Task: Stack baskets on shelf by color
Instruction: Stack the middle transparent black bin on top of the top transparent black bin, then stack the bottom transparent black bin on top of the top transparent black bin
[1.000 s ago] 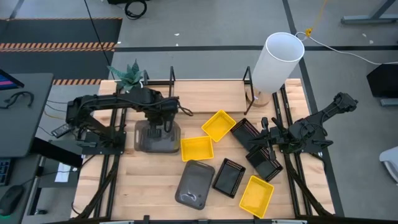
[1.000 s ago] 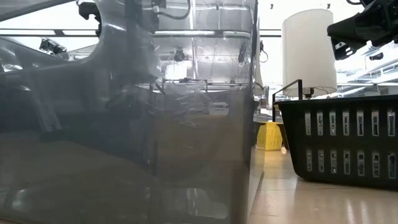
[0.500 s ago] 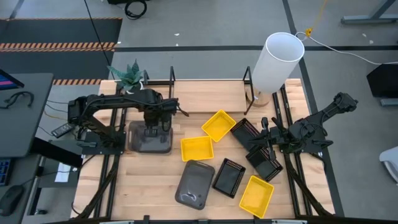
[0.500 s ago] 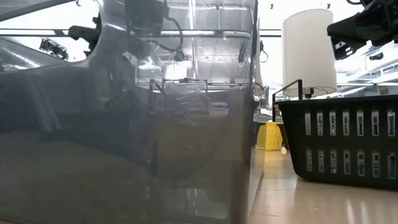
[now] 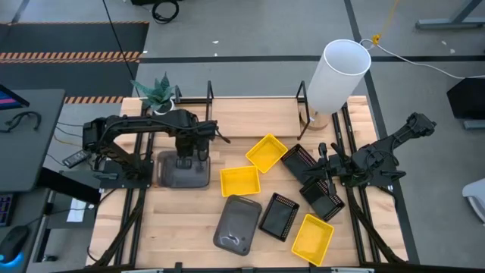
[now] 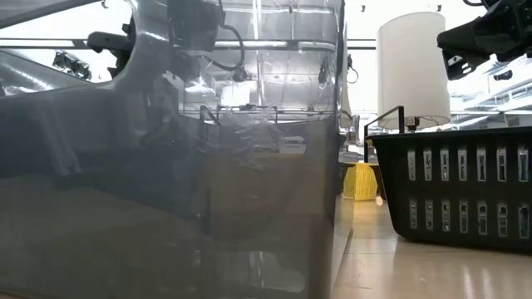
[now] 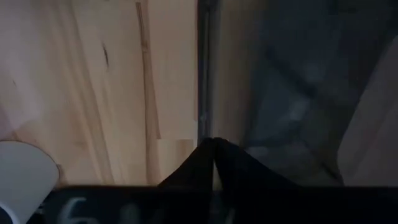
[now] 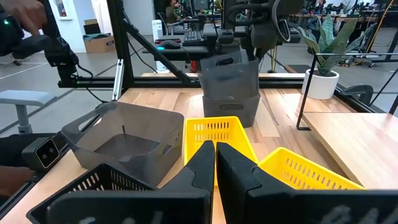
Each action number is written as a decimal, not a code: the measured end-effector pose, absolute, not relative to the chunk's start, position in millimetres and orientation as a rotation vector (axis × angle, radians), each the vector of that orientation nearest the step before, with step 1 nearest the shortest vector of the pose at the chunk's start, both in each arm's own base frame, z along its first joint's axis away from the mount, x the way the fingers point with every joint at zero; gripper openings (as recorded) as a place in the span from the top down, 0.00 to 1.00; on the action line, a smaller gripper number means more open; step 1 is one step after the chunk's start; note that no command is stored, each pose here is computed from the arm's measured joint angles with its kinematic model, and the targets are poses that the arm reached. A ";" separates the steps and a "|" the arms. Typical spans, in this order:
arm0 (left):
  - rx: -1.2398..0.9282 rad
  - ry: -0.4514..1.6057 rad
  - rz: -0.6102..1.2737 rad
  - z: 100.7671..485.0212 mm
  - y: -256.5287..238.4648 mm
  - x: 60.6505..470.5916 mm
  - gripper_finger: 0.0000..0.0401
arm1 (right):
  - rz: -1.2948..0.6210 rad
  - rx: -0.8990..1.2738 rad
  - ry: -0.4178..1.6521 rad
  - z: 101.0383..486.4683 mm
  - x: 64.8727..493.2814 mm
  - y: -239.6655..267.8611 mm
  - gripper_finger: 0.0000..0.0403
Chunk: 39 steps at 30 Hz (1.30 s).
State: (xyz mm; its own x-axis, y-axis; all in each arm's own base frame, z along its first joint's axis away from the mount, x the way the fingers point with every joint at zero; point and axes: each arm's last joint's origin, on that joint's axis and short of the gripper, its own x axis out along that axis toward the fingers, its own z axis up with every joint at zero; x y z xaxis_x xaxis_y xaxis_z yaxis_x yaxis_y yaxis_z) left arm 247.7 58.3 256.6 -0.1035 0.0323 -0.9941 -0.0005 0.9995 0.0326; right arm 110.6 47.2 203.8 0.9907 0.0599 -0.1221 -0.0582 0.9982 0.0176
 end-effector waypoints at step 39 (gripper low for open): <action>0.580 1.585 -0.278 257.6 8.0 261.9 0.66 | 0.059 0.014 0.123 203.8 110.6 47.2 0.94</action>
State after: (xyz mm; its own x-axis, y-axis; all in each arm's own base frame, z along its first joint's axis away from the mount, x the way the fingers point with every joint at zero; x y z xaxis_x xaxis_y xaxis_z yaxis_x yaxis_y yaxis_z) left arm 261.9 8.0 257.6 -0.0084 0.1969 -0.9804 0.5192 0.8388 0.1640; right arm 110.6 47.2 203.8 0.9907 0.0597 -0.1223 -0.0580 0.9982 0.0175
